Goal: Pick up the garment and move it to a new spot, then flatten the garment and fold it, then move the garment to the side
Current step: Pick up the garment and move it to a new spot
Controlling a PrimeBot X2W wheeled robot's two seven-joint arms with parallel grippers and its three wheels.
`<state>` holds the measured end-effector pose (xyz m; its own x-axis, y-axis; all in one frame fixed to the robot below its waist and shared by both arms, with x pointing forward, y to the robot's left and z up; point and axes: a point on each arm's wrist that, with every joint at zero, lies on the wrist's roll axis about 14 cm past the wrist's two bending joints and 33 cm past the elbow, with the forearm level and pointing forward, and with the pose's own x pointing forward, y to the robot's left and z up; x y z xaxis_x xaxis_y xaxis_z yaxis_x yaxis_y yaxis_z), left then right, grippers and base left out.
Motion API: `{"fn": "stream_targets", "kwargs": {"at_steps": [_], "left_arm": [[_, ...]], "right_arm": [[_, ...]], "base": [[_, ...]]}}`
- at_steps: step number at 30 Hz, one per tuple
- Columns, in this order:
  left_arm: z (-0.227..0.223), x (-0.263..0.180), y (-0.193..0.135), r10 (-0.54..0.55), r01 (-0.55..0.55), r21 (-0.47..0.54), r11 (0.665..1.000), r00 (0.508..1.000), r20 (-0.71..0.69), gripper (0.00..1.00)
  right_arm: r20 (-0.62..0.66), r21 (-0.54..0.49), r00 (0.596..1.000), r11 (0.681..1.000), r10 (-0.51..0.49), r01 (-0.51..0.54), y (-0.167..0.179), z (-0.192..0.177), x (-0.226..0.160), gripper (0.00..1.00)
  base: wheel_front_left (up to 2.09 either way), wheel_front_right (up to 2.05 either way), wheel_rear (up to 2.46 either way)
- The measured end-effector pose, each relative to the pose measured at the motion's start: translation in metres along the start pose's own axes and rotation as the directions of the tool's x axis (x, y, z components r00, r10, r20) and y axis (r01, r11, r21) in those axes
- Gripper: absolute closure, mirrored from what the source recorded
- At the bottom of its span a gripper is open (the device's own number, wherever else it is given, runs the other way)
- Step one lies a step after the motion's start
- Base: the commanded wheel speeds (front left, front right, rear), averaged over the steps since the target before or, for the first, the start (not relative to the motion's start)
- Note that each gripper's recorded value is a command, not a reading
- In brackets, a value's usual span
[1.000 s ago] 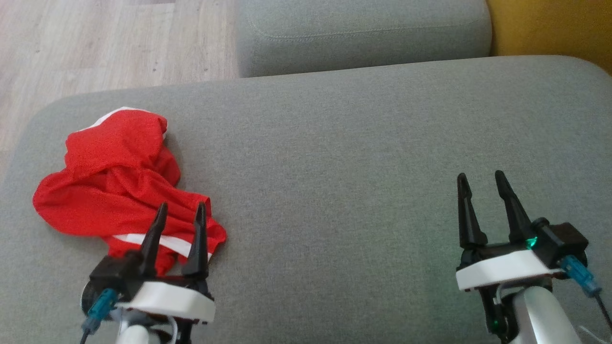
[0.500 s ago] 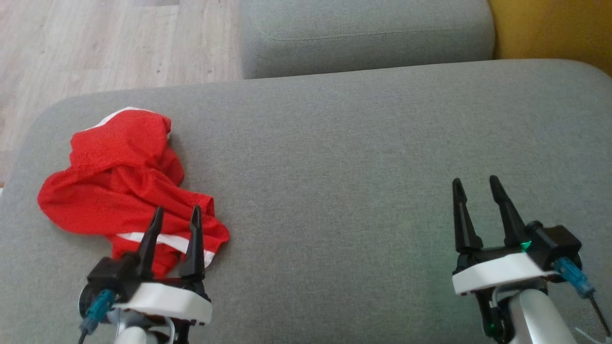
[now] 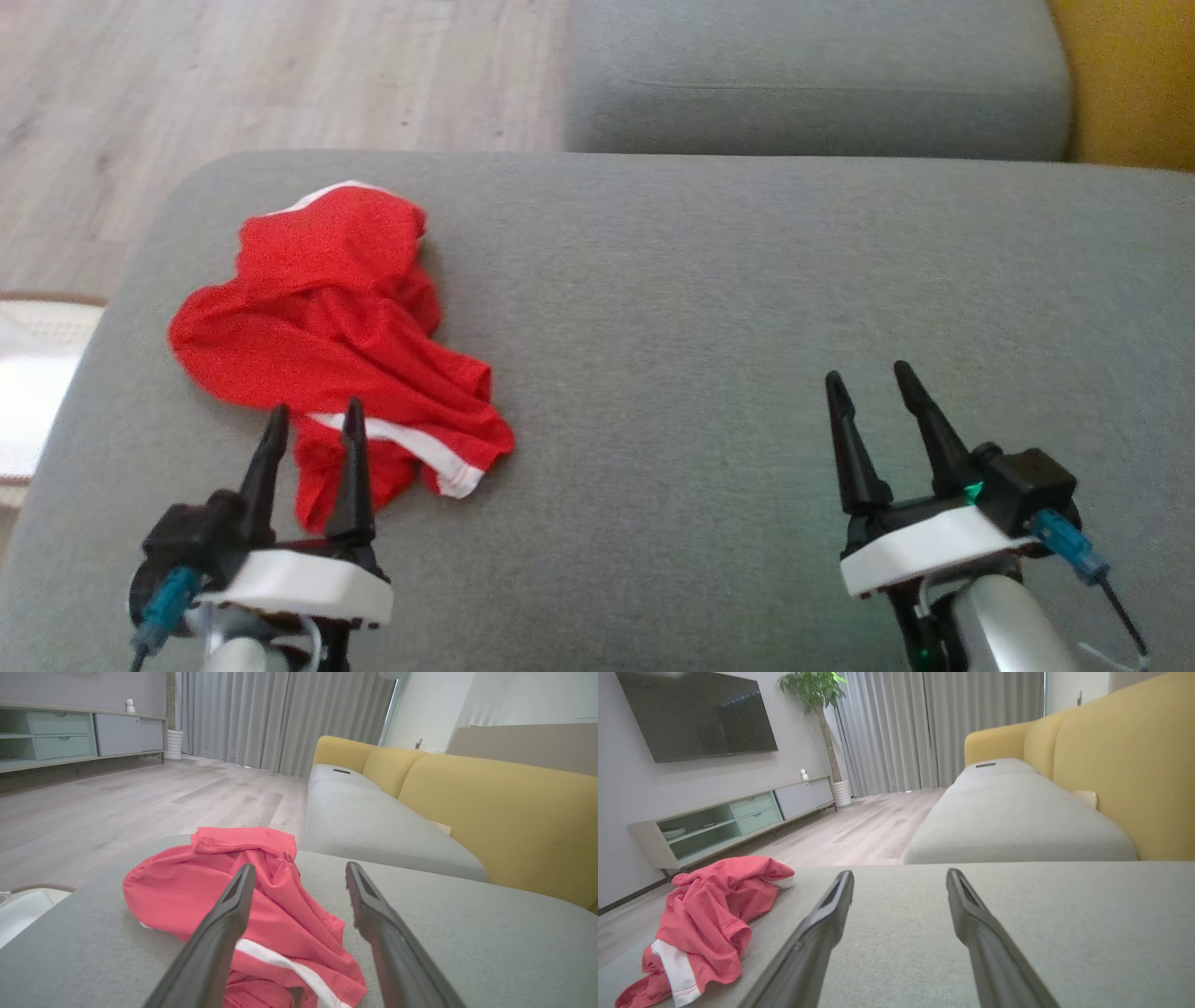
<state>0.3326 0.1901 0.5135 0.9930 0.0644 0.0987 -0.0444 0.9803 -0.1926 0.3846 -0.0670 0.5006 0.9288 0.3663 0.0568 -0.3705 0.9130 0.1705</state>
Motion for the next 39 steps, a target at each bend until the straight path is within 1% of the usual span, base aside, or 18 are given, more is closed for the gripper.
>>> {"fn": "stream_targets", "kwargs": {"at_steps": [2,3,8,15,19,25,29,33,35,38,39], "left_arm": [[0.003,-0.004,0.010,0.035,-0.035,0.003,0.999,0.999,0.009,0.00],[0.007,-0.009,0.023,0.075,-0.075,0.007,0.997,0.997,0.021,0.00],[0.016,-0.023,0.046,0.144,-0.145,0.026,0.989,0.988,0.048,0.00],[0.024,-0.042,0.071,0.221,-0.224,0.036,0.974,0.973,0.073,0.00],[0.025,-0.048,0.083,0.258,-0.262,0.040,0.964,0.963,0.076,0.00],[0.021,-0.044,0.090,0.271,-0.275,0.063,0.959,0.961,0.056,0.00],[0.016,-0.033,0.092,0.262,-0.264,0.080,0.961,0.964,0.037,0.00],[0.012,-0.001,0.090,0.212,-0.213,0.117,0.970,0.977,0.016,0.00],[0.009,0.019,0.091,0.180,-0.178,0.161,0.971,0.984,-0.003,0.00],[0.000,0.051,0.101,0.169,-0.153,0.203,0.967,0.984,-0.060,0.00],[-0.004,0.064,0.103,0.164,-0.144,0.201,0.969,0.982,-0.089,0.00]], "right_arm": [[-0.010,0.001,0.999,0.999,0.037,-0.037,0.012,-0.003,0.004,0.00],[-0.019,0.011,0.997,0.997,0.074,-0.074,0.024,-0.006,0.008,0.00],[-0.042,0.021,0.986,0.987,0.160,-0.159,0.052,-0.014,0.015,0.00],[-0.063,0.045,0.967,0.969,0.245,-0.243,0.081,-0.021,0.021,0.00],[-0.075,0.050,0.959,0.962,0.273,-0.270,0.090,-0.025,0.023,0.00],[-0.099,0.069,0.957,0.961,0.272,-0.266,0.088,-0.036,0.024,0.00],[-0.103,0.069,0.960,0.965,0.260,-0.254,0.082,-0.039,0.031,0.00],[-0.087,0.063,0.970,0.973,0.228,-0.223,0.067,-0.037,0.045,0.00],[-0.080,0.055,0.975,0.977,0.208,-0.204,0.058,-0.037,0.052,0.00],[-0.072,0.049,0.982,0.984,0.175,-0.172,0.043,-0.038,0.063,0.00],[-0.068,0.048,0.984,0.986,0.164,-0.161,0.038,-0.039,0.066,0.00]], "base": [[0.00,0.00,0.00],[0.00,0.00,0.00],[0.00,0.00,0.00],[0.00,0.00,0.00],[0.00,0.00,0.00],[0.00,0.00,0.00],[0.00,0.00,0.00],[0.00,0.00,0.00],[0.00,0.00,0.00],[0.00,0.00,0.00],[0.00,0.00,0.00]]}}
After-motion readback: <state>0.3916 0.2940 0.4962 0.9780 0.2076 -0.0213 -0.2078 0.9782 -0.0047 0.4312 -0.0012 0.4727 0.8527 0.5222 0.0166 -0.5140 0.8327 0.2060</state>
